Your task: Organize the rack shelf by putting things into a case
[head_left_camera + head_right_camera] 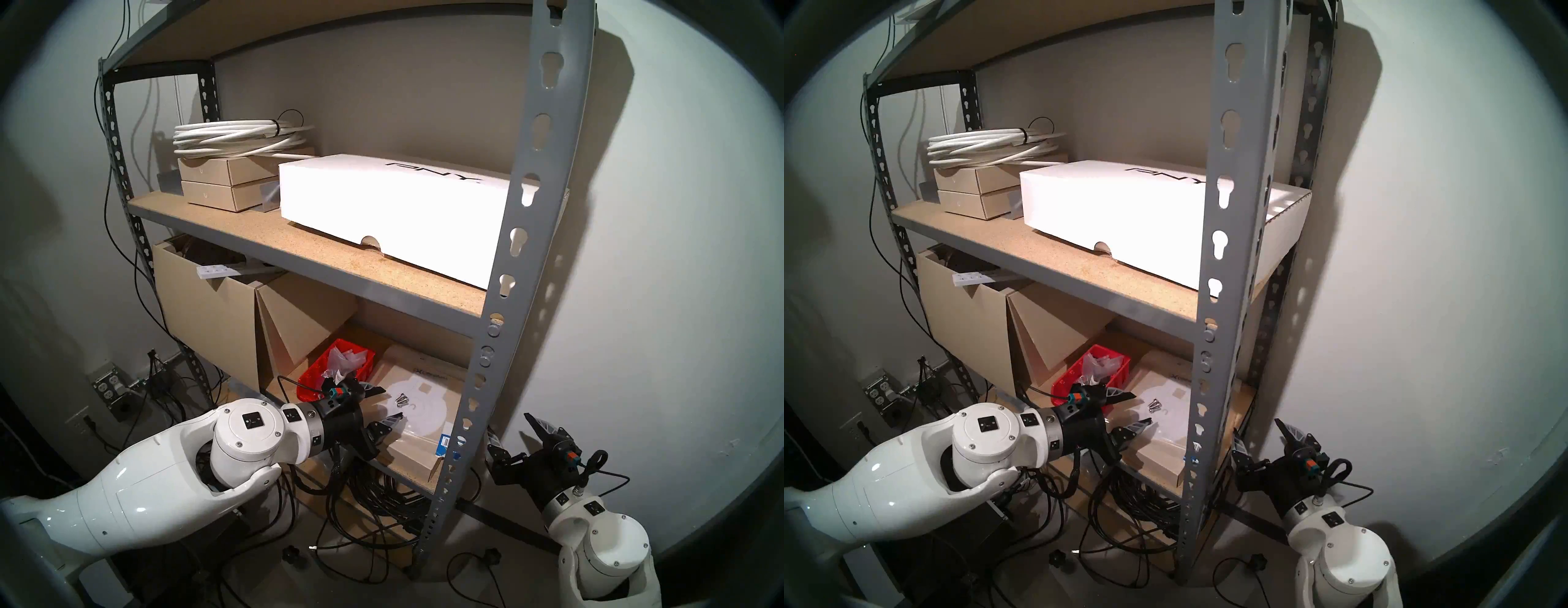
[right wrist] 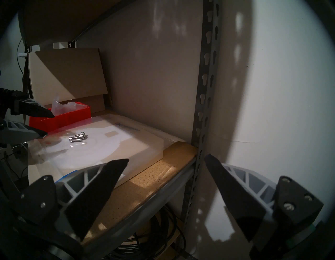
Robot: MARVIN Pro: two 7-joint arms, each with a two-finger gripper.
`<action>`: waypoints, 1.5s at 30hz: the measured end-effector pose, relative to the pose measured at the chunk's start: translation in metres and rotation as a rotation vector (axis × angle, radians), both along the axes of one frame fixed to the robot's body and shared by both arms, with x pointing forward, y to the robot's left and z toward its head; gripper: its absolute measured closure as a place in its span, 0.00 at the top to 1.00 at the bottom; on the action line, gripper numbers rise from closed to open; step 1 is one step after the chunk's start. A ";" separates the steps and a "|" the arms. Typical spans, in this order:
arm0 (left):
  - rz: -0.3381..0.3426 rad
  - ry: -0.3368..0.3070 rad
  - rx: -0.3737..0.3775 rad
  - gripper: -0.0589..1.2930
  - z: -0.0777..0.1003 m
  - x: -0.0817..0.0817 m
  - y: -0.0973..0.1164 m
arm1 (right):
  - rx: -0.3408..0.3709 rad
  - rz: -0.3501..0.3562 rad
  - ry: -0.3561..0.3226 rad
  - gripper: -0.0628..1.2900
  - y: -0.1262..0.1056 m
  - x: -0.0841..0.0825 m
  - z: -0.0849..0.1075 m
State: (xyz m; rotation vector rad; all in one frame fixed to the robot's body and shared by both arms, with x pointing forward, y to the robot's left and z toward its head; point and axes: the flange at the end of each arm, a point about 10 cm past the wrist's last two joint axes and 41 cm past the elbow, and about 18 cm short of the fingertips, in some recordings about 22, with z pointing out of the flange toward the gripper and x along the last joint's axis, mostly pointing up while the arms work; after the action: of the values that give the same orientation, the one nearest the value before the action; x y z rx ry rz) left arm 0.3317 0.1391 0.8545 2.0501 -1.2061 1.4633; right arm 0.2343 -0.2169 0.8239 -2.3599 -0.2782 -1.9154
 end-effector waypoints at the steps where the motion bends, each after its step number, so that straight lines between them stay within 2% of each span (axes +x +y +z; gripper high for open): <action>1: -0.006 0.002 0.011 0.68 -0.002 0.003 0.000 | 0.000 0.000 0.000 0.95 0.000 0.000 0.000; 13: -0.017 0.016 0.046 0.70 -0.011 0.015 -0.001 | 0.000 0.000 0.000 0.95 0.000 0.000 0.000; 16: -0.020 0.018 0.050 0.67 -0.012 0.019 -0.001 | 0.000 0.000 0.000 0.95 0.000 0.000 0.000; 31: -0.040 0.029 0.035 0.68 -0.010 0.026 -0.009 | 0.000 0.000 0.000 0.95 0.000 0.000 0.000; 33: -0.042 0.031 0.035 0.65 -0.010 0.026 -0.010 | 0.000 0.000 0.000 0.95 0.000 0.000 0.000; 36: -0.043 0.031 0.035 0.52 -0.010 0.026 -0.012 | 0.000 0.000 0.000 0.95 0.000 0.000 0.000; 40: -0.043 0.029 0.037 0.46 -0.010 0.027 -0.012 | 0.000 0.000 0.000 0.95 0.000 0.000 0.000; 42: -0.043 0.028 0.037 0.45 -0.010 0.027 -0.012 | 0.000 0.000 0.000 0.95 0.000 0.000 0.000; 45: -0.044 0.028 0.038 0.49 -0.010 0.026 -0.012 | 0.000 0.000 0.000 0.95 0.000 0.000 0.000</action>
State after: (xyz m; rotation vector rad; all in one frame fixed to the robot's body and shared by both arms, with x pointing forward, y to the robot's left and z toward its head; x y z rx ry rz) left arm 0.3576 0.1276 0.8442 2.0477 -1.2692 1.3979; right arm 0.2343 -0.2169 0.8238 -2.3602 -0.2777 -1.9147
